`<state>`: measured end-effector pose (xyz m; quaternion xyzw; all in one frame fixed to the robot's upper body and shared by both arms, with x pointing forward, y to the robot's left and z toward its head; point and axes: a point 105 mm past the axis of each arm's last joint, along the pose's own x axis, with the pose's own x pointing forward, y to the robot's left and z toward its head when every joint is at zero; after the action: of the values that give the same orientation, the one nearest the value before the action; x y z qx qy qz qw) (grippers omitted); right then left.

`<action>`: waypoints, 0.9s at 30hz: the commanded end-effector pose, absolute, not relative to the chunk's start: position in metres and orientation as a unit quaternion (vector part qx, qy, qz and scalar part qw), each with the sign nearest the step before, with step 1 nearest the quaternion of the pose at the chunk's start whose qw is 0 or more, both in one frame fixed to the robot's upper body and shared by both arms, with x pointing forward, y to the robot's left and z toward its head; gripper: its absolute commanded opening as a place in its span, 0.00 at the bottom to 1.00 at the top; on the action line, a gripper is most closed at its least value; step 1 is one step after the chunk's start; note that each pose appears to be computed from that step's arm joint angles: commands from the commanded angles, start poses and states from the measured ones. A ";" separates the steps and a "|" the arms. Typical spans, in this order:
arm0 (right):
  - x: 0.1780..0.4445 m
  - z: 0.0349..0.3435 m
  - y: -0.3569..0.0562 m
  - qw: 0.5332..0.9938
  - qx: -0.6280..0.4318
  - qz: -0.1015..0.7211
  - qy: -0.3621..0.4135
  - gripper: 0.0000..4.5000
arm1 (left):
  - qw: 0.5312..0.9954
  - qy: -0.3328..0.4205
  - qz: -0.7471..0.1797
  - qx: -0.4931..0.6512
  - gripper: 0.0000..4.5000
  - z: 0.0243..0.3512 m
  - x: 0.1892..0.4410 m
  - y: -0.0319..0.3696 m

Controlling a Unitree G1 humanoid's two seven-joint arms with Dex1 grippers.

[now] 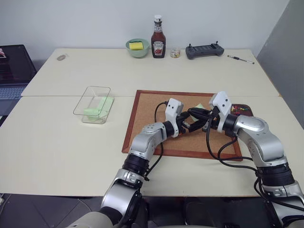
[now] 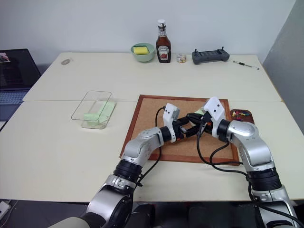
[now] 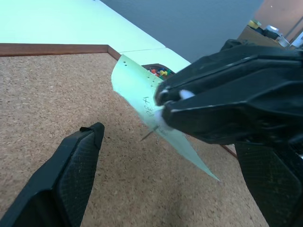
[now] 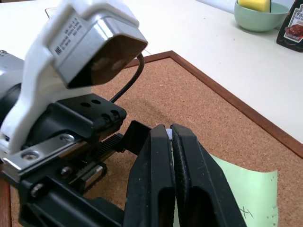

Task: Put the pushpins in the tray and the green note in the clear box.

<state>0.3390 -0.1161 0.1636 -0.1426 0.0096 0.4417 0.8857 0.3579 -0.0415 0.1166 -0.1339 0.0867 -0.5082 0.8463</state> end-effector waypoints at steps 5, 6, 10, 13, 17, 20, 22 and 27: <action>0.335 0.176 -0.111 0.881 -0.144 0.450 -0.012 0.00 | 0.845 0.049 -0.505 -0.169 0.68 0.142 0.363 -0.048; 0.335 0.176 -0.111 0.881 -0.144 0.450 -0.012 0.00 | 0.843 0.050 -0.506 -0.174 0.64 0.143 0.363 -0.049; 0.336 0.177 -0.111 0.882 -0.145 0.449 -0.013 0.00 | 0.835 0.057 -0.515 -0.183 0.48 0.143 0.359 -0.051; 0.336 0.177 -0.110 0.882 -0.145 0.449 -0.014 0.00 | 0.828 0.063 -0.522 -0.196 0.36 0.145 0.356 -0.051; 0.337 0.178 -0.110 0.882 -0.144 0.448 -0.016 0.00 | 0.823 0.069 -0.523 -0.210 0.18 0.146 0.354 -0.049; 0.337 0.178 -0.110 0.883 -0.143 0.447 -0.018 0.00 | 0.821 0.073 -0.523 -0.219 0.06 0.147 0.353 -0.047; 0.338 0.178 -0.109 0.883 -0.142 0.447 -0.019 0.00 | 0.819 0.074 -0.524 -0.221 0.00 0.147 0.352 -0.047; 0.338 0.179 -0.109 0.884 -0.140 0.445 -0.021 0.00 | 0.816 0.077 -0.528 -0.222 0.00 0.147 0.349 -0.047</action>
<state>0.3382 -0.1114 0.1658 -0.1369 0.0029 0.4449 0.8851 0.3530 -0.0440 0.1266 -0.2139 0.1104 -0.5114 0.8250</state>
